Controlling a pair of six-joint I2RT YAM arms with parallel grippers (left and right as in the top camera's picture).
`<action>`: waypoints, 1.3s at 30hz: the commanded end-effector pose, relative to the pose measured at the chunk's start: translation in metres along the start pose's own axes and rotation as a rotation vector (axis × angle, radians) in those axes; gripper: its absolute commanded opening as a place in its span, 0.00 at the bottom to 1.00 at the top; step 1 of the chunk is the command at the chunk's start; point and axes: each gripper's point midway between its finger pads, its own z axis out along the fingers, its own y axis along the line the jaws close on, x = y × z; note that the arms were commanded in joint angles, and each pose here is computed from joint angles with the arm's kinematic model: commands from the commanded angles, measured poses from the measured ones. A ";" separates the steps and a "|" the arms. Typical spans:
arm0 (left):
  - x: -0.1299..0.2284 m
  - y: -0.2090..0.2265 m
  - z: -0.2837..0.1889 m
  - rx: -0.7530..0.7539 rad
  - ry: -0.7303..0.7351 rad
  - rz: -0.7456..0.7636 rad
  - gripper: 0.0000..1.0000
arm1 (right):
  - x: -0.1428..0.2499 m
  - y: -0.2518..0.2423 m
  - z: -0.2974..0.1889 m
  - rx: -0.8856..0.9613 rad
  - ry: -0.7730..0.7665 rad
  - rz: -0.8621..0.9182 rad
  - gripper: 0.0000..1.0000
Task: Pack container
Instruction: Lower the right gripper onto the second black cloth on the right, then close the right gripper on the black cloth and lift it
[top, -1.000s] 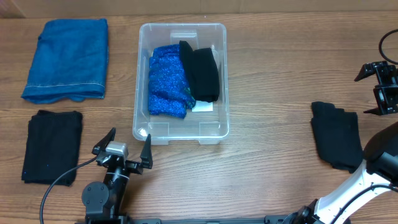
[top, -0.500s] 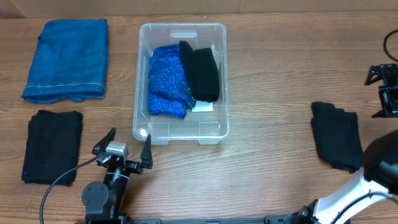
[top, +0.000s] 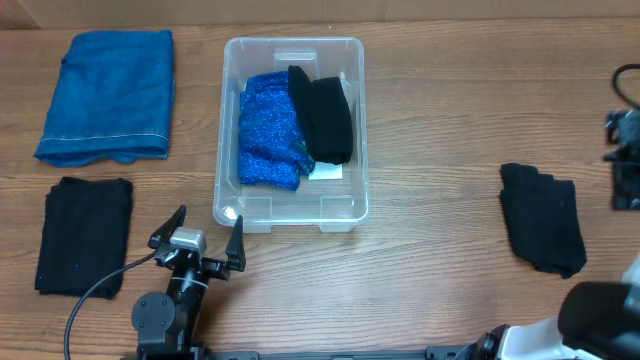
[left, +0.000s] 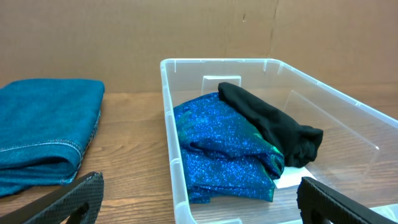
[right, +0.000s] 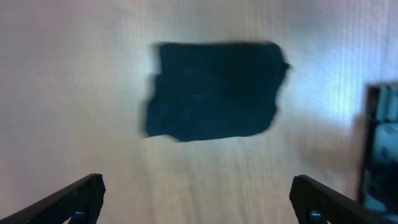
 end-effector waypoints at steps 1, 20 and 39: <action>-0.001 0.001 0.000 -0.003 -0.008 0.020 1.00 | 0.006 -0.013 0.037 0.112 0.011 0.059 1.00; -0.001 0.001 0.000 -0.003 -0.008 0.020 1.00 | 0.036 -0.022 0.144 0.134 0.094 0.047 0.93; -0.001 0.001 0.000 -0.003 -0.008 0.020 1.00 | 0.066 -0.002 0.194 0.004 0.084 -0.023 0.29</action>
